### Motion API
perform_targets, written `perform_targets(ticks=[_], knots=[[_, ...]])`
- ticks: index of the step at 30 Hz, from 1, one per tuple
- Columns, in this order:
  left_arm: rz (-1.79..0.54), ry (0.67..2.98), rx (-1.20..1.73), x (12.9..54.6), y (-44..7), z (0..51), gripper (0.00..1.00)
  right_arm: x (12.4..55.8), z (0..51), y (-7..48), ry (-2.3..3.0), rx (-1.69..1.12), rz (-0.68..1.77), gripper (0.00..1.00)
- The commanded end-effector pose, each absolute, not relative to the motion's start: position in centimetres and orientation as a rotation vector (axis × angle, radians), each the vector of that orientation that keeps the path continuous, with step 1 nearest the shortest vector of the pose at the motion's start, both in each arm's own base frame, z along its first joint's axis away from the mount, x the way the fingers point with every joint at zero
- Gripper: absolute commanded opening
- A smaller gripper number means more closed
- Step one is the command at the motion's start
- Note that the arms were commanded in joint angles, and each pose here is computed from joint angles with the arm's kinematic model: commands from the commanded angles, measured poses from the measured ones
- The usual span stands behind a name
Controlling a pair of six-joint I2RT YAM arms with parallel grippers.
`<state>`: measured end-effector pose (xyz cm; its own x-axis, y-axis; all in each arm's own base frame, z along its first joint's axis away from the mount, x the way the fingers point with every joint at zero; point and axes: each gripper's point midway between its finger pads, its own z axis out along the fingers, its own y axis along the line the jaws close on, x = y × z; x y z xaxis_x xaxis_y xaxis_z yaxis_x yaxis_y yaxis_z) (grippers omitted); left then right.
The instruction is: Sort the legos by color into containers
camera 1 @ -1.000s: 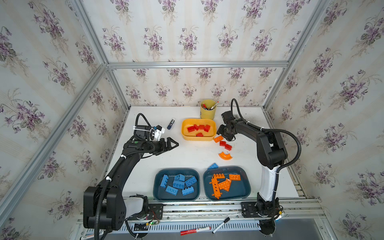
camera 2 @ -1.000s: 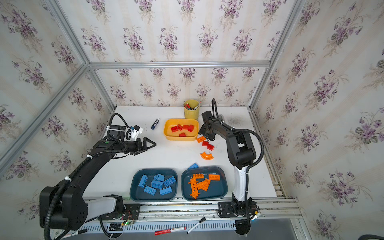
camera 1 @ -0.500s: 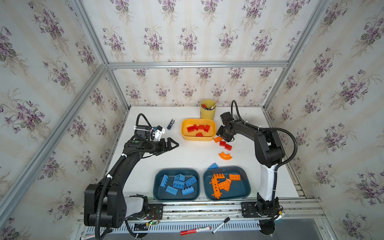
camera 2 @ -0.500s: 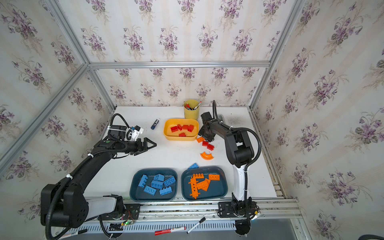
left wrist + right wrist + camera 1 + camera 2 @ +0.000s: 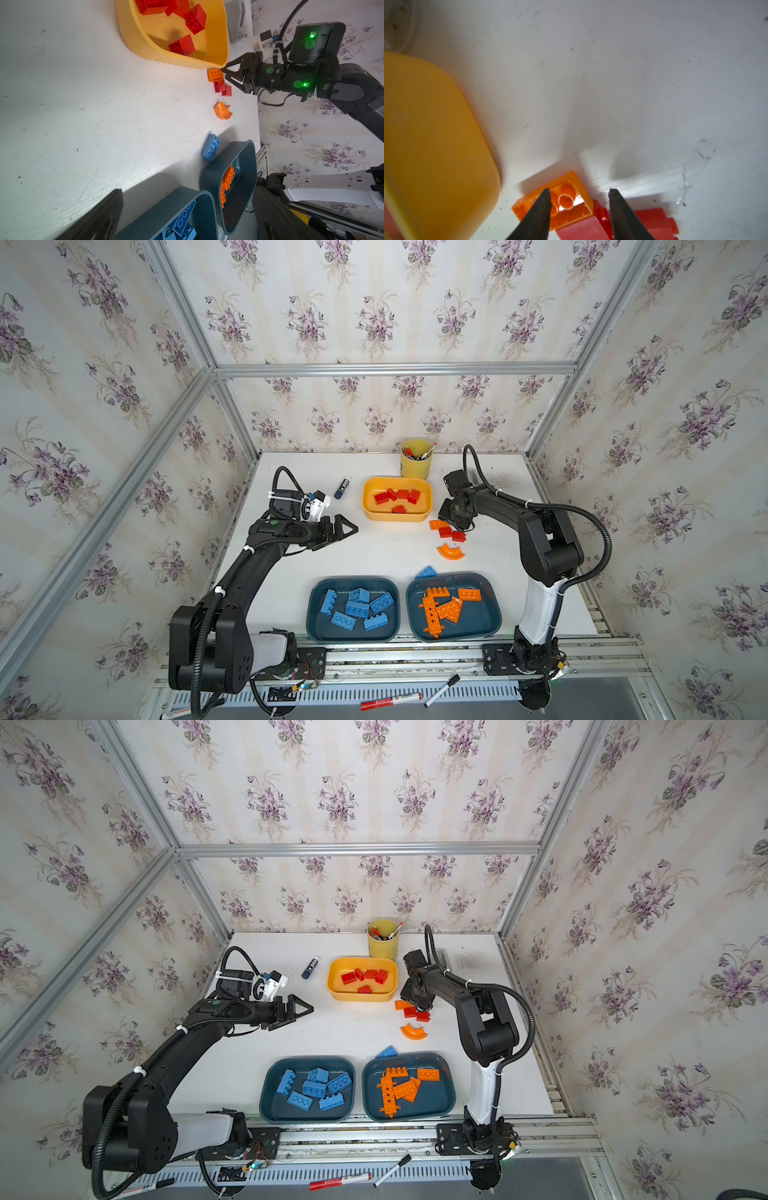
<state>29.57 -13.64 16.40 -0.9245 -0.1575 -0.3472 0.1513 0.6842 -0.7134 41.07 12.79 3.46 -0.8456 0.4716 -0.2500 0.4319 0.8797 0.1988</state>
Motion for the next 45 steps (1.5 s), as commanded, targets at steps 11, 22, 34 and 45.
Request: perform_targets(ticks=[11, 22, 34, 45], knots=[[-1.128, 2.492, 0.04, 29.4, -13.9, 16.8, 0.99, 39.7, 8.0, 17.3, 2.545, -0.751, 0.275, 0.68], [-1.113, 2.495, 0.038, 29.4, -13.8, 16.6, 0.99, 38.1, 5.9, 16.1, 2.151, -1.594, 0.036, 0.76], [-1.1, 2.507, 0.029, 29.4, -13.6, 16.2, 0.99, 40.9, 4.3, 16.5, 2.095, -1.675, 0.07, 0.76], [-1.105, 2.509, 0.027, 29.5, -13.7, 16.2, 0.99, 40.1, 3.4, 16.6, 2.201, -1.751, 0.306, 0.63]])
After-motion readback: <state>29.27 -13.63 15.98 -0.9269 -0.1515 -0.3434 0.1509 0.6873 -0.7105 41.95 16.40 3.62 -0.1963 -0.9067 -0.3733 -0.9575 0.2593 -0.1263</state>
